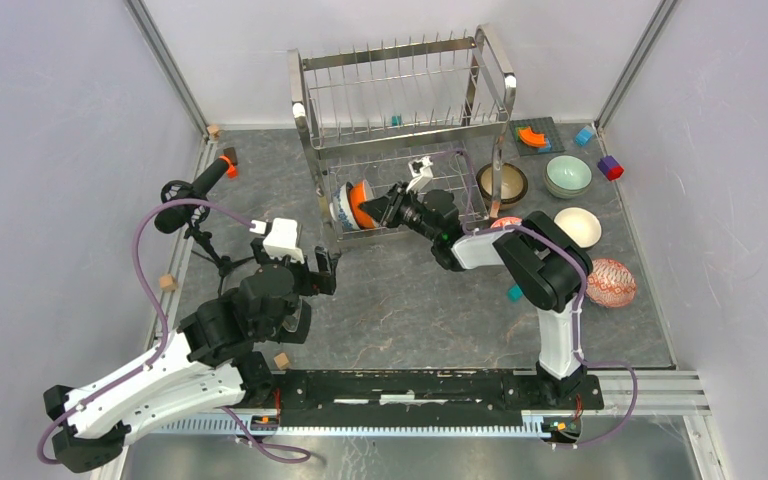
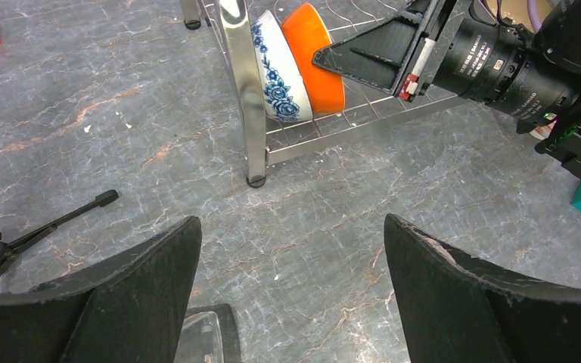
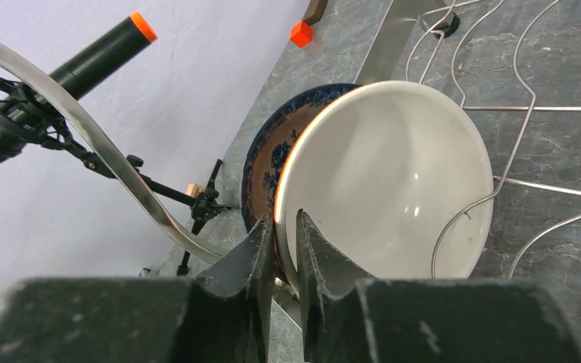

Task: Unload the bowls from the dish rack
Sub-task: Pick up the bowl from the dish rack.

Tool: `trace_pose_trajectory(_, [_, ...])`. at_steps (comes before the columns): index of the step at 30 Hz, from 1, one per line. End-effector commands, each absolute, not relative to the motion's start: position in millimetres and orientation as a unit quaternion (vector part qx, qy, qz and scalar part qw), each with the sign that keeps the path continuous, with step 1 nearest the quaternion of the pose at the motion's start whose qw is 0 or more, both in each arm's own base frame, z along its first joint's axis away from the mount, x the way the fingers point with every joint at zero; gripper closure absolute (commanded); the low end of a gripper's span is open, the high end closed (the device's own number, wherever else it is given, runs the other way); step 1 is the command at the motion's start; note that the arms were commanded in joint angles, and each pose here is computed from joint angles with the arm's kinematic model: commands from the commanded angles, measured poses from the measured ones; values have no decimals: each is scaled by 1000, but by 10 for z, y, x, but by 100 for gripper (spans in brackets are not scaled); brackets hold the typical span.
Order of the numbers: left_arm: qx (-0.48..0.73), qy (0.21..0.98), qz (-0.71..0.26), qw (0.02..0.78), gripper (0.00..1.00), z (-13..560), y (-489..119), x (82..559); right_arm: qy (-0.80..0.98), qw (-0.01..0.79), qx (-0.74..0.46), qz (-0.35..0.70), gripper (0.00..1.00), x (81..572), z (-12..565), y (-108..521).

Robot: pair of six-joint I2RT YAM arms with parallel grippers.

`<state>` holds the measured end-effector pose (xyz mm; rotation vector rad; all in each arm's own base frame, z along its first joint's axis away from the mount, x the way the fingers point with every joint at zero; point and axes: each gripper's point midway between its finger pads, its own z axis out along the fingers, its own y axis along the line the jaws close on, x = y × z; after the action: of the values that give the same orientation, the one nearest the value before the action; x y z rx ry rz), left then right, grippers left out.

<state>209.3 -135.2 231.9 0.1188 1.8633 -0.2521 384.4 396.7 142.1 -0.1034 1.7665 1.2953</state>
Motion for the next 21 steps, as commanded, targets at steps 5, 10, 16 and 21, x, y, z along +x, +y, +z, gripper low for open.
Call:
trace_pose_trajectory(5, [58, 797, -112, 591, 5, 2363, -1390, 2107, 667, 463, -39, 582, 91, 3831, 1721, 3918])
trace_pose_trajectory(10, [59, 798, -109, 589, 5, 2345, -1398, 2113, 658, 466, -44, 591, 95, 3825, 1790, 3878])
trace_pose_trajectory(16, [60, 799, -108, 588, 5, 2341, -1405, 2118, 658, 447, -56, 604, 73, 3783, 1746, 3941])
trace_pose_trajectory(21, [60, 799, -108, 588, 5, 2341, -1409, 2119, 662, 439, -59, 605, 65, 3763, 1693, 3955])
